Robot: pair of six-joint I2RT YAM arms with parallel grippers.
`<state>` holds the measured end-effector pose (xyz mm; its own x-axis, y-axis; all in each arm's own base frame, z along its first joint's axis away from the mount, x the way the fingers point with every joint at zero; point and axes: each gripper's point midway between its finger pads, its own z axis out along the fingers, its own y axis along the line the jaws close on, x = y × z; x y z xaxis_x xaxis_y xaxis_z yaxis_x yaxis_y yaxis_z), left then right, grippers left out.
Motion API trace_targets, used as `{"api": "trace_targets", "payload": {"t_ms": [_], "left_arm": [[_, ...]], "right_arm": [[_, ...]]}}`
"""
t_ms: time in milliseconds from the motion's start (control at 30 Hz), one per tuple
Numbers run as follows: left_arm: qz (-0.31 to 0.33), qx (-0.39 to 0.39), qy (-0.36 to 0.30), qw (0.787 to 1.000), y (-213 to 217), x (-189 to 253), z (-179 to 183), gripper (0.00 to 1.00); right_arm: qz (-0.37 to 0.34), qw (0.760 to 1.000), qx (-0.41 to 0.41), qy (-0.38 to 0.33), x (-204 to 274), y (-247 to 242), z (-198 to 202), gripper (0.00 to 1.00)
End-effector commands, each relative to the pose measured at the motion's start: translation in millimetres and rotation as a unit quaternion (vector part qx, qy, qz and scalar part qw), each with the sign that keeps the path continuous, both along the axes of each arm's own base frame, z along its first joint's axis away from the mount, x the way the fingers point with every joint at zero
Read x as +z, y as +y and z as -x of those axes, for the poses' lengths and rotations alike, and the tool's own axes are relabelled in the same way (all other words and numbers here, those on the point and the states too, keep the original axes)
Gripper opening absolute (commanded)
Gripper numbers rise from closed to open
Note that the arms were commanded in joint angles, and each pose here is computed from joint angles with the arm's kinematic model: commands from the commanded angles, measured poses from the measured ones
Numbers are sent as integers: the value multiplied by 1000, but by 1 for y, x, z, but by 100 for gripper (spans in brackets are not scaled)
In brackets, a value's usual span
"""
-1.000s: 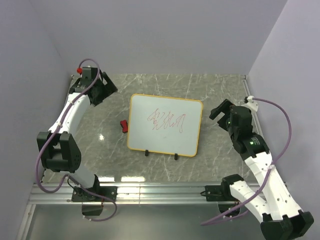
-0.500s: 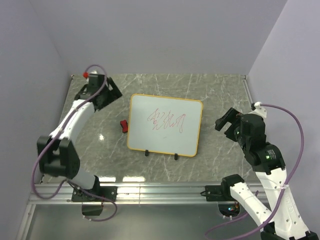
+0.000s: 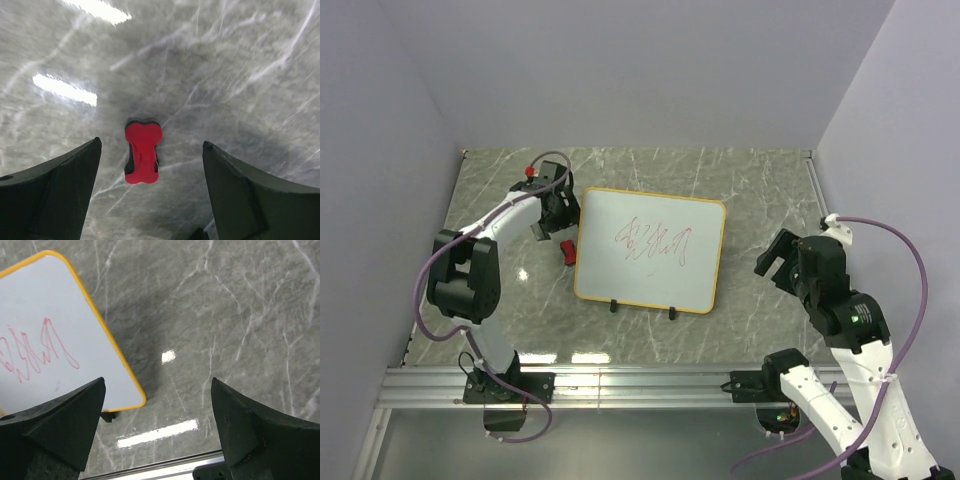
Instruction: Erase the whiteboard
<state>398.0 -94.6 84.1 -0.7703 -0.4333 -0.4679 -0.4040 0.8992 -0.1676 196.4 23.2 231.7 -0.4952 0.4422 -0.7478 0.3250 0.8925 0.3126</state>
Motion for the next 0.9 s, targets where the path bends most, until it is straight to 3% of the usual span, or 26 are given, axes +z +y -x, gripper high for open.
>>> {"api": "trace_targets", "payload": {"t_ms": [0,300,400,433,533,867], "left_arm": [[4,-3,15,1000,-10,-11,11,86],[-18,-6,43,999,-13,-25,33,84],[-19,-4,50,999,-12,-33,38,78],[-18,-4,54,998,-13,-36,39,70],[-12,-4,65,998,-14,-46,47,61],[-6,-13,70,997,-14,-68,56,52]], "right_arm": [[15,1000,-8,25,-13,-5,3,92],[13,999,-18,35,-21,-6,3,92],[13,999,-21,36,-22,-6,2,92],[14,999,-22,37,-23,-7,2,92],[16,999,-24,41,-24,-7,3,92],[19,999,-16,45,-26,-5,0,91]]}}
